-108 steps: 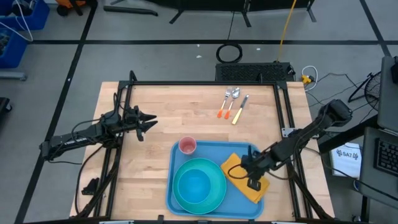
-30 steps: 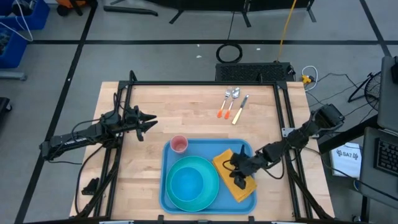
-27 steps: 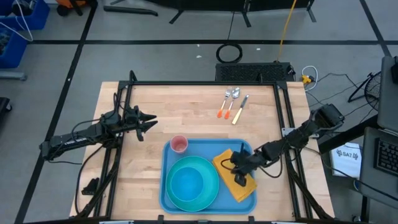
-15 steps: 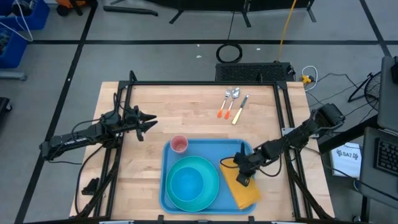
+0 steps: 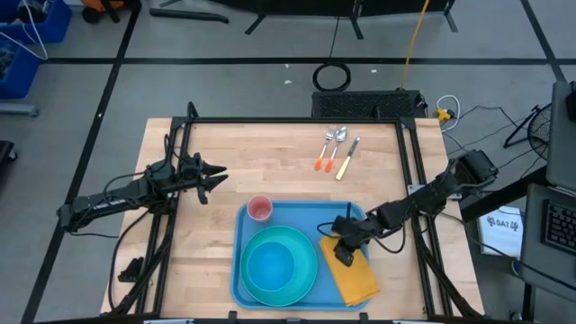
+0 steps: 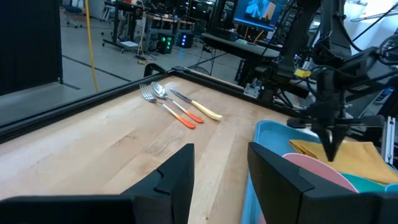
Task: Set up tray
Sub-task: Put the yellow napkin on the blue tray
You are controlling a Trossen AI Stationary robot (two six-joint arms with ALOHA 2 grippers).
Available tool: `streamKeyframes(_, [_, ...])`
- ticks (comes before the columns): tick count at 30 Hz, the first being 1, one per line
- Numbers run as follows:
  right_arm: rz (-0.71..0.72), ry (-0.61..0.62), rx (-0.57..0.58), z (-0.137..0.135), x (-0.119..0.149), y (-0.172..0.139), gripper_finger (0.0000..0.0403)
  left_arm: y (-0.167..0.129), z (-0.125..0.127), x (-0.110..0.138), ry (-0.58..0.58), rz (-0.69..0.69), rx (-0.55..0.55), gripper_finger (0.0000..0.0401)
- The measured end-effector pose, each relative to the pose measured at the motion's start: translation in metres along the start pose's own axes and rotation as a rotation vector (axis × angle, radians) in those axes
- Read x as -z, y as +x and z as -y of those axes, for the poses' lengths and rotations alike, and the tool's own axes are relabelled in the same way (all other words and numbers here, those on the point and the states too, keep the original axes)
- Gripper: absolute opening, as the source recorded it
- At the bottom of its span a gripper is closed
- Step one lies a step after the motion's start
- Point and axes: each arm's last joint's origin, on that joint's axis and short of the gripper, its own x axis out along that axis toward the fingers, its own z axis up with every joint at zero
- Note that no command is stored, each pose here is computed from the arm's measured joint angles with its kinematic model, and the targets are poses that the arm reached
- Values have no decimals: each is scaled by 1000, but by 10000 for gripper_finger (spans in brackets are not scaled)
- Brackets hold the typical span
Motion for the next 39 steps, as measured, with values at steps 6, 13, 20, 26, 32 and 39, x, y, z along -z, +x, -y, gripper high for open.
streamKeyframes(6, [17,-24,119,12,-2,1,0,0,0,0,0,-1,0,152])
streamKeyframes(13, [140,-84,234,20,-8,9,0,0,0,0,0,-1,0,152])
streamKeyframes(20, [318,-98,403,27,-12,10,0,0,0,0,0,0,1,152])
streamKeyframes(26, [410,-22,505,32,-6,8,0,0,0,0,0,0,0,152])
streamKeyframes(32, [380,59,458,27,3,8,0,0,0,0,0,0,0,152])
streamKeyframes(39, [328,88,392,19,12,10,0,0,0,0,0,0,0,152])
